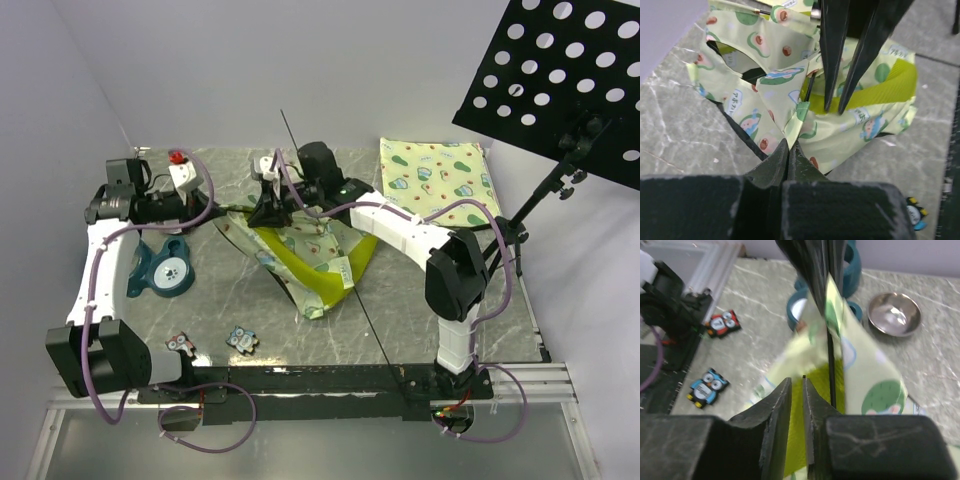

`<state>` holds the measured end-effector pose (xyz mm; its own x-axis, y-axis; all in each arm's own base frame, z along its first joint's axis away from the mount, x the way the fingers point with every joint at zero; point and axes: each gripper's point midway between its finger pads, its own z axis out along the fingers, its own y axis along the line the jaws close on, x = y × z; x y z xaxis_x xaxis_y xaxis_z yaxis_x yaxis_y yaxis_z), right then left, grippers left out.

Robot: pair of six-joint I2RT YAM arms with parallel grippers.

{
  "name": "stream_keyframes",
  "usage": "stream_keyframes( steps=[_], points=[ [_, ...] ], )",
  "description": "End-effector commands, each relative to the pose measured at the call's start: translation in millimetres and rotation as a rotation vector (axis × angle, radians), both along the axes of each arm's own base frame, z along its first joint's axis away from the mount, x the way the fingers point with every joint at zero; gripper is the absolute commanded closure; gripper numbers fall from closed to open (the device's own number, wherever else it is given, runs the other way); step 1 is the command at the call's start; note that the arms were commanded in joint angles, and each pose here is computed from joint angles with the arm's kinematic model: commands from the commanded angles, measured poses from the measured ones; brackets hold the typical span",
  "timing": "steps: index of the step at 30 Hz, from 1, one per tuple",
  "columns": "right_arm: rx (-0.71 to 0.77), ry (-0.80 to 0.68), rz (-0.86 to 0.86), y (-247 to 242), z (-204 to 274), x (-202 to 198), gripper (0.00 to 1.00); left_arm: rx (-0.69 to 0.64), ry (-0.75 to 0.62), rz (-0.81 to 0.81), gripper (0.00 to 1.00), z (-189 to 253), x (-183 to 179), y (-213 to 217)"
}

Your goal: Set up the pet tent

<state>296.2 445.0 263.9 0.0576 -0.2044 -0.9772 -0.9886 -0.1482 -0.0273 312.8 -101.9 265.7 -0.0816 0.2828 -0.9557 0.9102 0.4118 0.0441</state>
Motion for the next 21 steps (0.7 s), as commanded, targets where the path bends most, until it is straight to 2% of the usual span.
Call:
stream_keyframes(
  steps=[1,7,11,21],
  points=[
    [0.092,-0.211,-0.046,-6.8,38.9,8.7,0.76,-0.102,0.121,-0.039,0.99,25.6,-17.9,-10.9],
    [0.153,-0.296,-0.074,-9.5,55.0,12.8,0.76,-0.117,0.194,-0.031,0.99,27.9,-29.1,-12.6],
    [0.197,-0.331,-0.067,-11.8,68.4,7.9,0.75,-0.112,0.183,0.0,0.99,28.5,-26.5,-10.9],
    [0.191,-0.325,-0.02,-9.4,65.6,3.0,0.75,-0.115,0.182,0.003,0.99,29.8,-25.5,-10.9]
  ],
)
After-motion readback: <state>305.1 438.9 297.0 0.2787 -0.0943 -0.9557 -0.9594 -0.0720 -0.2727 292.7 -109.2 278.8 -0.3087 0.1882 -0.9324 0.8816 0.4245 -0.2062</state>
